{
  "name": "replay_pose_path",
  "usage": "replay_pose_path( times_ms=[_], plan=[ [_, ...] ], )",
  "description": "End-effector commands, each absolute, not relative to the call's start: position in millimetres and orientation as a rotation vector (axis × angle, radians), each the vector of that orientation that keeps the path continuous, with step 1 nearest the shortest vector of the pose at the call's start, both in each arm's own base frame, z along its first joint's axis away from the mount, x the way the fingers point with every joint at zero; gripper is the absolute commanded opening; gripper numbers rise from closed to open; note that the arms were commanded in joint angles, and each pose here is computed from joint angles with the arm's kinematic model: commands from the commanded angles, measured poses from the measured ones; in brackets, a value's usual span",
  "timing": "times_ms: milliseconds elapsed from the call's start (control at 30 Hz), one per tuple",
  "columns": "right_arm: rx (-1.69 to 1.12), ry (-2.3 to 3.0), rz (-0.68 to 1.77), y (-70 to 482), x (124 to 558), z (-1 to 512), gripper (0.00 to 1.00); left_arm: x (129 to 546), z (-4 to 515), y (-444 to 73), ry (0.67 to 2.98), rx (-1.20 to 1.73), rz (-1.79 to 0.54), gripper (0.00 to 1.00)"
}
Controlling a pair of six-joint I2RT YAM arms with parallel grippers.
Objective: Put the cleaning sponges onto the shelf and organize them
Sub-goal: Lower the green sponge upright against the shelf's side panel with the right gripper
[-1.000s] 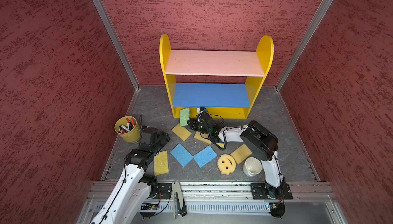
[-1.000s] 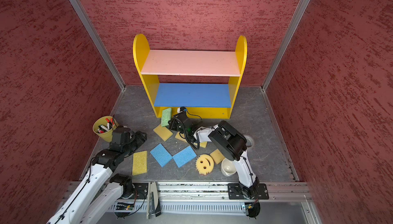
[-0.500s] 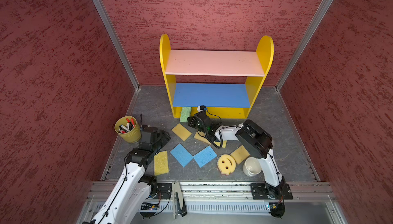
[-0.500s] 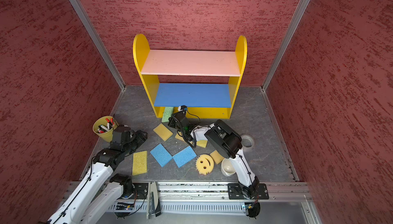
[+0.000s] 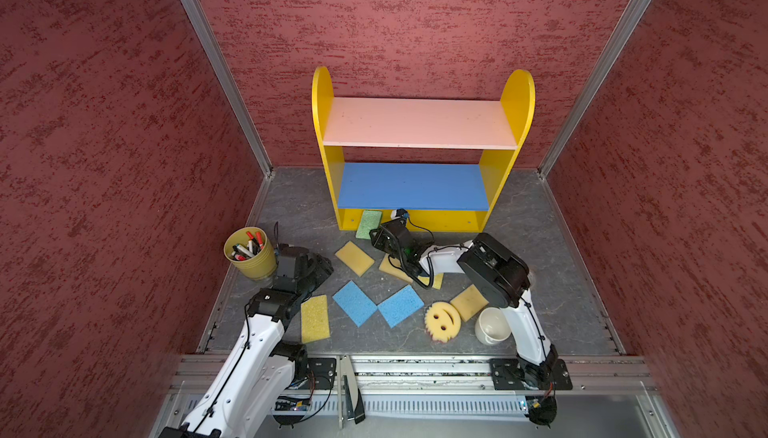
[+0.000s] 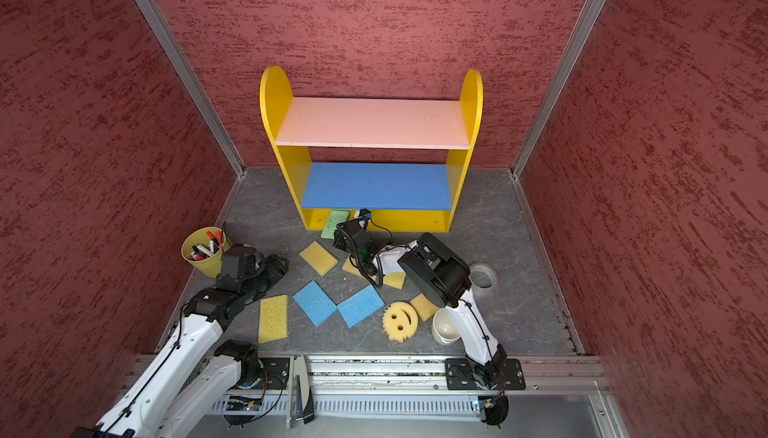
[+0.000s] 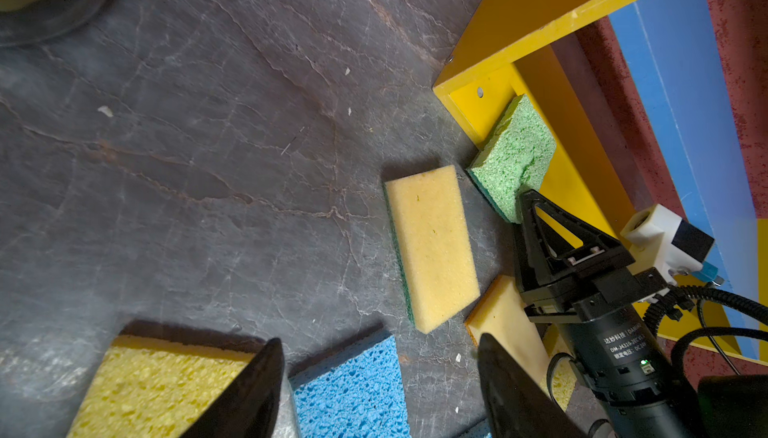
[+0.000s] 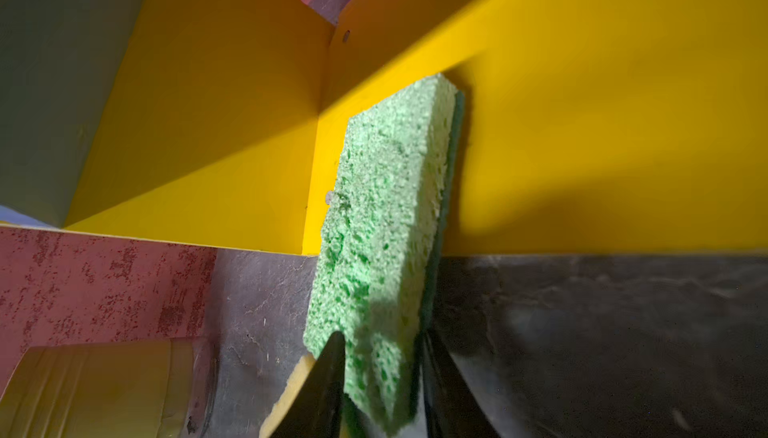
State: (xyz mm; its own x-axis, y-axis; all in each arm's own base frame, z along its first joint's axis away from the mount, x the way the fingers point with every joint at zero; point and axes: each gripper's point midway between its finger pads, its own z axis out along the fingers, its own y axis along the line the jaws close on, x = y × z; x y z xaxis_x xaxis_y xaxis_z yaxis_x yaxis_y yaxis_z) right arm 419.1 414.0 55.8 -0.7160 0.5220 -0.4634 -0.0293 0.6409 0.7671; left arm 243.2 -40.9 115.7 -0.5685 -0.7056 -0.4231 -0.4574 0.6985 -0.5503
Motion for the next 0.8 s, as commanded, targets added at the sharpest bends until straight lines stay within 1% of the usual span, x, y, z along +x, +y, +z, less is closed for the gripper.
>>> replay_pose_path(
  times_ms=[0, 167, 267, 367, 433, 567, 667, 733, 767],
  plan=[
    [0.479, 2.111, 1.021, 398.3, 435.6, 64.7, 0.39, 247.9, 123.4, -41.0, 2.251, -0.860, -0.523, 0.73],
    [0.474, 2.116, 1.035, 391.6, 434.4, 68.4, 0.52, 248.8, 128.2, -40.5, 2.247, -0.850, -0.519, 0.73],
    [0.448, 2.129, 1.041, 389.0, 428.5, 71.2, 0.55, 249.4, 130.8, -39.6, 2.249, -0.844, -0.512, 0.73],
    [0.435, 2.145, 1.054, 386.1, 420.7, 72.2, 0.55, 249.2, 132.2, -38.7, 2.248, -0.843, -0.505, 0.73],
    [0.427, 2.148, 1.080, 387.7, 415.7, 73.5, 0.49, 249.1, 132.7, -37.7, 2.245, -0.844, -0.500, 0.73],
    [0.395, 2.158, 1.120, 399.2, 408.0, 77.4, 0.23, 249.5, 133.6, -36.7, 2.242, -0.844, -0.496, 0.73],
    [0.364, 2.167, 1.133, 409.7, 403.5, 79.2, 0.07, 250.2, 134.4, -36.1, 2.246, -0.841, -0.491, 0.73],
    [0.354, 2.181, 1.145, 415.7, 401.5, 76.4, 0.01, 250.6, 134.4, -36.0, 2.246, -0.842, -0.492, 0.73],
    [0.349, 2.188, 1.154, 419.4, 399.3, 74.6, 0.00, 250.5, 133.6, -36.0, 2.248, -0.844, -0.492, 0.73]
  ],
)
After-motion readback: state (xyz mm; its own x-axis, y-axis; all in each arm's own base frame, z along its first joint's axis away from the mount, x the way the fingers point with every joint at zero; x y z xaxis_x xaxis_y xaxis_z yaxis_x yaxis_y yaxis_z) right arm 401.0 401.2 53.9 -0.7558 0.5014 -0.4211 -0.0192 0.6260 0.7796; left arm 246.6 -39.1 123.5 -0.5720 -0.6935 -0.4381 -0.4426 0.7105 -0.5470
